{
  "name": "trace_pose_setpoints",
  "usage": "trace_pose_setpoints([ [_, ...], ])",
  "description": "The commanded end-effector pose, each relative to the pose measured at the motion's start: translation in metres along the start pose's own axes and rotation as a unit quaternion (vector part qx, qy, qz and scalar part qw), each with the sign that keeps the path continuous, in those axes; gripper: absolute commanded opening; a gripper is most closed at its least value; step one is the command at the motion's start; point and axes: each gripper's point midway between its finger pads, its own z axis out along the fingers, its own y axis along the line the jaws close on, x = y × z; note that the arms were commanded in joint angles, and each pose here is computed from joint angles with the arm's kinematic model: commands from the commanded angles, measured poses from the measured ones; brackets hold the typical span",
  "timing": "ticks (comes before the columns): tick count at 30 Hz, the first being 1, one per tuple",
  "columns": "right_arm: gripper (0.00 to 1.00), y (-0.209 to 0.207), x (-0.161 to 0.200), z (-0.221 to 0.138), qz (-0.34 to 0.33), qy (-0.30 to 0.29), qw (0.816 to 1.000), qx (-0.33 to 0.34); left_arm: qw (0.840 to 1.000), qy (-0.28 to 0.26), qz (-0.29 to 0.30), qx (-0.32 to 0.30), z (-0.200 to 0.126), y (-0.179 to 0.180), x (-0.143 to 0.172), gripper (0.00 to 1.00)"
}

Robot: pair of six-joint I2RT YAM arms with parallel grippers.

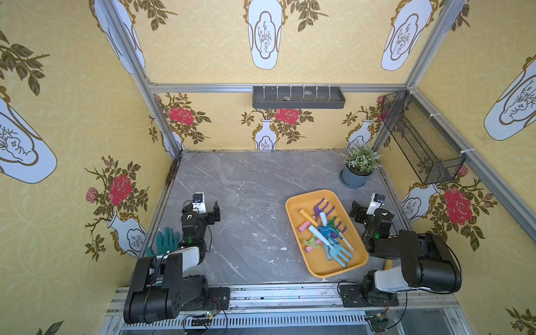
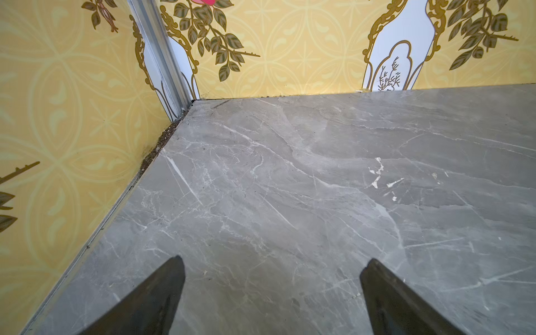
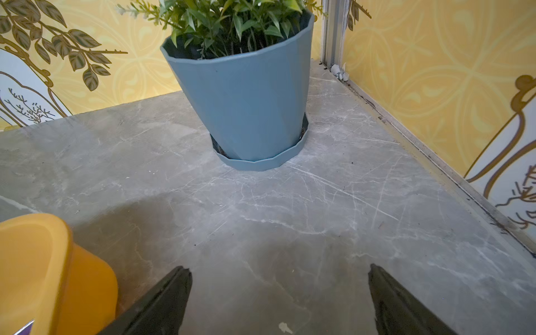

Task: Take the hand rake out of the storage box
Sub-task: Move the storage box to the center of the board.

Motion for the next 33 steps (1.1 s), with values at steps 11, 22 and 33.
trace_pose_setpoints([
  [11, 0.97, 0.001, -0.010, 0.000, 0.000, -0.021, 1.000, 0.000, 1.000, -0.011, -0.004, 0.000, 0.000, 0.000, -0.006, 1.00],
  [22, 0.97, 0.007, -0.014, -0.002, -0.019, -0.026, 0.999, 0.009, 0.999, -0.020, 0.025, -0.024, -0.008, -0.004, -0.042, 1.00],
  [33, 0.98, -0.015, -0.056, -0.026, 0.209, 0.060, 0.950, 0.226, 0.952, -0.042, -0.215, 0.212, -0.051, -0.080, -0.131, 1.00],
])
